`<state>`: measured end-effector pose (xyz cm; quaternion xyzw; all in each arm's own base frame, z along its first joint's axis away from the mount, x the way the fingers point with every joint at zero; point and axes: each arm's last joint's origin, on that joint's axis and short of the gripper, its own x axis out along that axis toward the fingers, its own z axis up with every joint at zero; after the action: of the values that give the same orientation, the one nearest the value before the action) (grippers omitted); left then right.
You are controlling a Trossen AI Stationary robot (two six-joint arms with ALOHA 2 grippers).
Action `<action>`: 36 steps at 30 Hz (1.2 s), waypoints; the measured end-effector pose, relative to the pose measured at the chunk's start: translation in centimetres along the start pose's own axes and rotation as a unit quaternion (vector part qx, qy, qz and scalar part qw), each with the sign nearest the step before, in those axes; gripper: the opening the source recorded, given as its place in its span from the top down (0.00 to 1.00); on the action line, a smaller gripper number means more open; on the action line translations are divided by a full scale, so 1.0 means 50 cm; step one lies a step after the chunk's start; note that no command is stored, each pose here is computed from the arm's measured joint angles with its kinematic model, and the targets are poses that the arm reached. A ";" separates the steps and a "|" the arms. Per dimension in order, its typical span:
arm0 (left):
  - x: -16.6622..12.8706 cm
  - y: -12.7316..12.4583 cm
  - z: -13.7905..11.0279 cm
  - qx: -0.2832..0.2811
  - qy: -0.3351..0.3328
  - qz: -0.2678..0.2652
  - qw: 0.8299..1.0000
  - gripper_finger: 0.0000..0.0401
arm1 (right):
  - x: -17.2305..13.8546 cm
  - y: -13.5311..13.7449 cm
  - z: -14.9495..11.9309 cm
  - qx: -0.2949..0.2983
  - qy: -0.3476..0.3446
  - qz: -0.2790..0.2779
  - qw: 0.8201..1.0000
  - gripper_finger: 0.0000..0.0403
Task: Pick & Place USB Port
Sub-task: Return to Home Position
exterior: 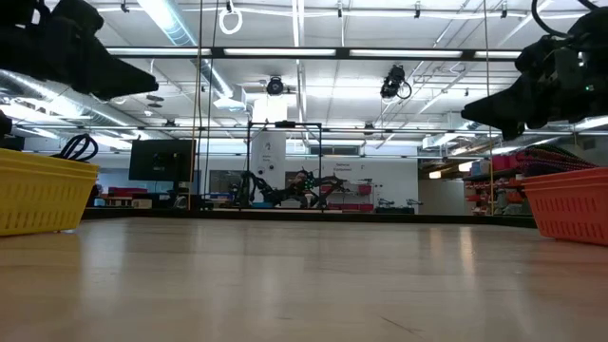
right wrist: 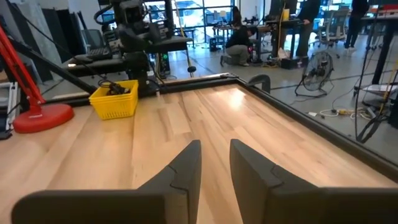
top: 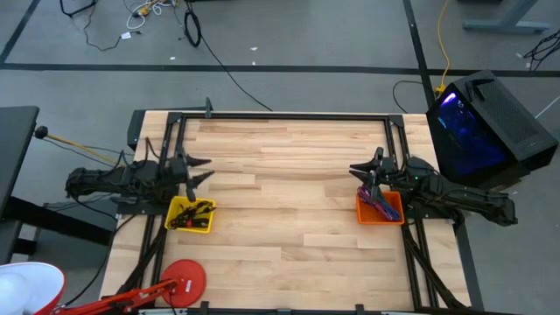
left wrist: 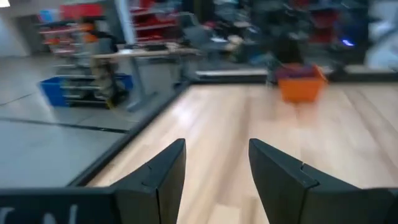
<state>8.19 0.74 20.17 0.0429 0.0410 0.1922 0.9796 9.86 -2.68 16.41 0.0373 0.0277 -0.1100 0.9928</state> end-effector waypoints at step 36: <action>0.023 -0.031 -0.058 0.027 -0.001 -0.127 0.991 0.55 | 0.000 0.000 0.000 0.043 0.000 -0.002 0.999 0.78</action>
<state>9.55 -0.06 17.08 0.0641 0.0504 0.0646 0.9946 9.86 -2.69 16.41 0.0796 0.0231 -0.1128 0.9902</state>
